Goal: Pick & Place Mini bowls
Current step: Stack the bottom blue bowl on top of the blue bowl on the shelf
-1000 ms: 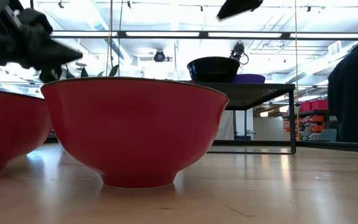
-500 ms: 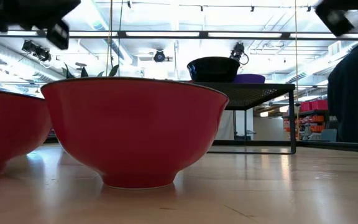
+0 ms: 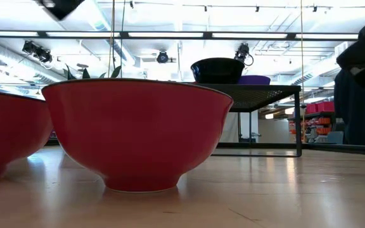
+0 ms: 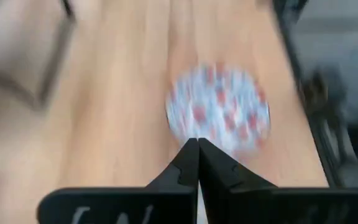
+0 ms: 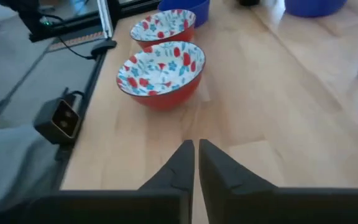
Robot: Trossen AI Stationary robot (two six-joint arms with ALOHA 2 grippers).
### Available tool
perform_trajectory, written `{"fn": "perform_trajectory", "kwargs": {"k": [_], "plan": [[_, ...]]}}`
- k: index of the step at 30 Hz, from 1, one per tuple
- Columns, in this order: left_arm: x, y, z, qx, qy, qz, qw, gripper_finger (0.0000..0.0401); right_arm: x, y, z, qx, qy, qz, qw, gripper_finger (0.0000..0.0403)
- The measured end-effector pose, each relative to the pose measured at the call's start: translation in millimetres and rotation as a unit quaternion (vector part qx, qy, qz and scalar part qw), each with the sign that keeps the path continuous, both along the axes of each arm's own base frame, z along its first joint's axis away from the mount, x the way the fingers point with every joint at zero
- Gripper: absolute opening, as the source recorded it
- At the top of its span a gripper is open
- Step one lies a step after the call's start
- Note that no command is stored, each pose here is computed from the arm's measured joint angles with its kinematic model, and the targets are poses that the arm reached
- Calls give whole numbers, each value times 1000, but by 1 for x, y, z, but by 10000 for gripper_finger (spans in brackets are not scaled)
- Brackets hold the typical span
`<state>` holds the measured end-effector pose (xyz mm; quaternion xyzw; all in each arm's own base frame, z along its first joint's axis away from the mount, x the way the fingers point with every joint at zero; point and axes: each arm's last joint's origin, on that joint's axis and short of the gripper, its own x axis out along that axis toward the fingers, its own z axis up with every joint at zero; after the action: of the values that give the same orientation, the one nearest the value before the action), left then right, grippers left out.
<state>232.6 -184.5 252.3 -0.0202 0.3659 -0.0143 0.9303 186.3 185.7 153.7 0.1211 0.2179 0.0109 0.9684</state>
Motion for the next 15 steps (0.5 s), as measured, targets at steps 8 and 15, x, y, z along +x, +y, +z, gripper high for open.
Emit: {"fn": "perform_trajectory", "kwargs": {"k": [8, 15], "plan": [[-18, -32, -11, -124, 289, 53, 948, 8, 5, -6, 1, -56, -19, -19, 998, 24], [-57, -51, -39, -90, 355, 80, 927, 39, 10, -12, 2, -73, -20, -25, 997, 25]]}}
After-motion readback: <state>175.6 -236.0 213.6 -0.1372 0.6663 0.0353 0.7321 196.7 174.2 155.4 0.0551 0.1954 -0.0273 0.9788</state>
